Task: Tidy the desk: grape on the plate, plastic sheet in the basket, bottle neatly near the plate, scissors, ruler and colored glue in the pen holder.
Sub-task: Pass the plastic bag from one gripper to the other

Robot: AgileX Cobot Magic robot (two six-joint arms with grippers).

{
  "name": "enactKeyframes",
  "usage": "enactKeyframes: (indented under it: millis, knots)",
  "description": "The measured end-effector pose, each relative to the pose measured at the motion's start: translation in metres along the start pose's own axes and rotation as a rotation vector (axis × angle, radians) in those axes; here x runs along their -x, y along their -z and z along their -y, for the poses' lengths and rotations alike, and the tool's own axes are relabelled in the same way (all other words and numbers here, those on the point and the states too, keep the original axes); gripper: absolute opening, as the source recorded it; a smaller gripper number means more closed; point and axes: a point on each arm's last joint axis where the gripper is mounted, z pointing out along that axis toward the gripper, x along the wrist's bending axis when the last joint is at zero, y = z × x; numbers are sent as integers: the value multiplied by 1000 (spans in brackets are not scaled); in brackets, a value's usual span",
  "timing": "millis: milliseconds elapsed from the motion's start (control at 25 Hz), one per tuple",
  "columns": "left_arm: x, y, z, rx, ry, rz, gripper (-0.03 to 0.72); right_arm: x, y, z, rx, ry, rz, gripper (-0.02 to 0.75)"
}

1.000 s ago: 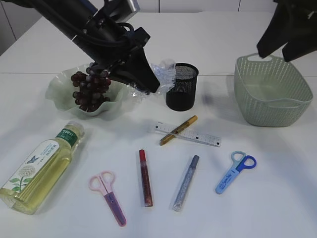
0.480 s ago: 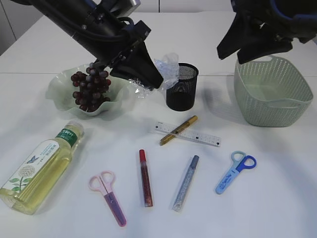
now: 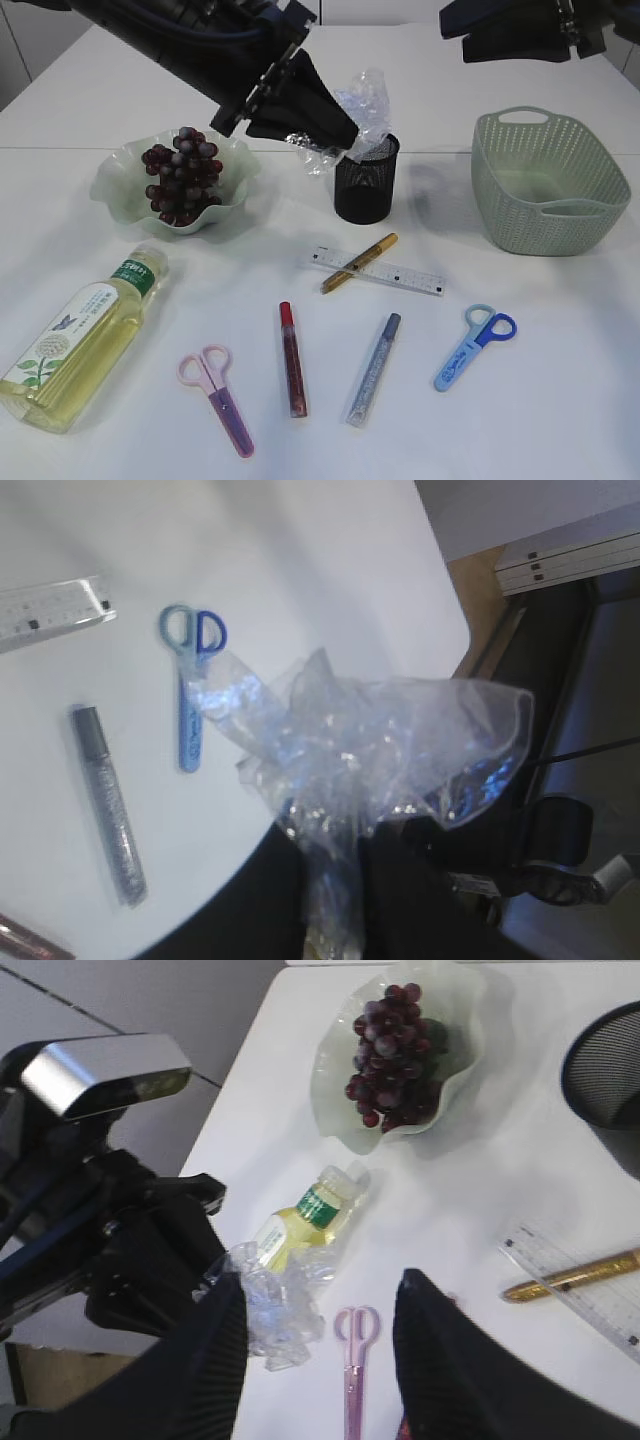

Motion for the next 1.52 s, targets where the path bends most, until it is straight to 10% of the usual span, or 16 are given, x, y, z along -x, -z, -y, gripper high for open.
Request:
enactKeyframes:
  millis: [280,1520]
  knots:
    - [7,3,-4,47,12,96,78,0,-7,-7,74,99,-149,386]
    - [2,21,-14,139,20,170,78,-10,-40,4,-33,183,-187,472]
